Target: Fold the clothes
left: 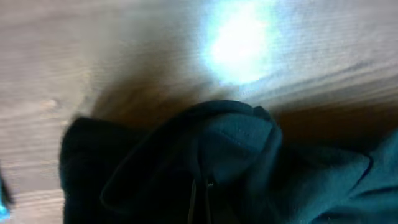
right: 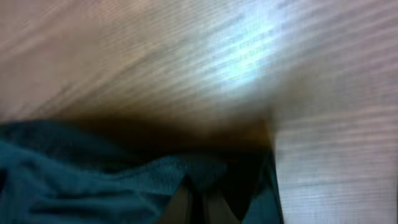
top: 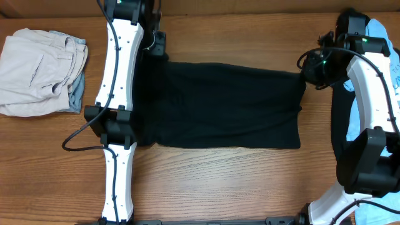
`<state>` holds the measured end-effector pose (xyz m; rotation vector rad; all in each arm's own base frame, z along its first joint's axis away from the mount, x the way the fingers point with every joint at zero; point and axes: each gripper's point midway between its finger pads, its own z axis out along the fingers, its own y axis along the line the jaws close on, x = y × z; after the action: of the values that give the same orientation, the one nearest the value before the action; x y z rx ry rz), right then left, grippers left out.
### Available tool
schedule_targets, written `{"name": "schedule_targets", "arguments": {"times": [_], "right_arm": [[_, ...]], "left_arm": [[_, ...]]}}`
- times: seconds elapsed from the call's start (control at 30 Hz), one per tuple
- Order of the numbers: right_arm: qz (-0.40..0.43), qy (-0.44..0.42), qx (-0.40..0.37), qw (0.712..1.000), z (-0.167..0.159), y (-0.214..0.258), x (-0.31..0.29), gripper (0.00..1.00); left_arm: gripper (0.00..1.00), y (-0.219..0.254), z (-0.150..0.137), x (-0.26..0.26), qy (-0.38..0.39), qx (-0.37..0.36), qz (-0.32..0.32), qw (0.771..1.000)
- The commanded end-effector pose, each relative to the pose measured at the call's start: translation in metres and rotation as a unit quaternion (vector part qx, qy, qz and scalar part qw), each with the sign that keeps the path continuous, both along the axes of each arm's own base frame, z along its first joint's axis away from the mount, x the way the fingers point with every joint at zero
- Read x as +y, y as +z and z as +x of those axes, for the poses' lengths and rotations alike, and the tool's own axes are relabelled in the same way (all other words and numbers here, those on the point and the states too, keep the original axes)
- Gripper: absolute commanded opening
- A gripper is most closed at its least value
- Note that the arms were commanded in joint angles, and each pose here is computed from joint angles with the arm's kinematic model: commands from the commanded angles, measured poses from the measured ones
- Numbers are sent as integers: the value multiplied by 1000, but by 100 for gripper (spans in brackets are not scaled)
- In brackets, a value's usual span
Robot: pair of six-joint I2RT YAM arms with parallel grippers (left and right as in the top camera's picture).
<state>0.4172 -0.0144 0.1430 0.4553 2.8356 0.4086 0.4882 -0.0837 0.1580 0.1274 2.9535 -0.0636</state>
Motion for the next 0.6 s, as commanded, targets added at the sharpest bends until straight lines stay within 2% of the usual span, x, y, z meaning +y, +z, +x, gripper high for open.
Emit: {"name": "schedule_targets", "arguments": {"times": [0.0, 0.1, 0.23, 0.37, 0.53, 0.57], "right_arm": [[-3, 5, 23, 1000, -12, -1, 0, 4], [-10, 4, 45, 999, -22, -5, -2, 4], [-6, 5, 74, 997, -36, -14, 1, 4], [-11, 3, 106, 994, -51, -26, -1, 4], [-7, 4, 138, 990, -68, -46, 1, 4], [-7, 2, 146, 989, -72, -52, 1, 8]], "left_arm": [[4, -18, -21, 0, 21, 58, -12, 998], [4, -28, -38, 6, 27, 93, 4, 995], [4, -24, -61, 29, 53, 112, 62, 990], [4, -26, -84, 32, 42, 140, 71, 987], [4, -60, -120, 37, 30, 223, 90, 970], [4, -71, -130, 39, 29, 244, 96, 965]]}}
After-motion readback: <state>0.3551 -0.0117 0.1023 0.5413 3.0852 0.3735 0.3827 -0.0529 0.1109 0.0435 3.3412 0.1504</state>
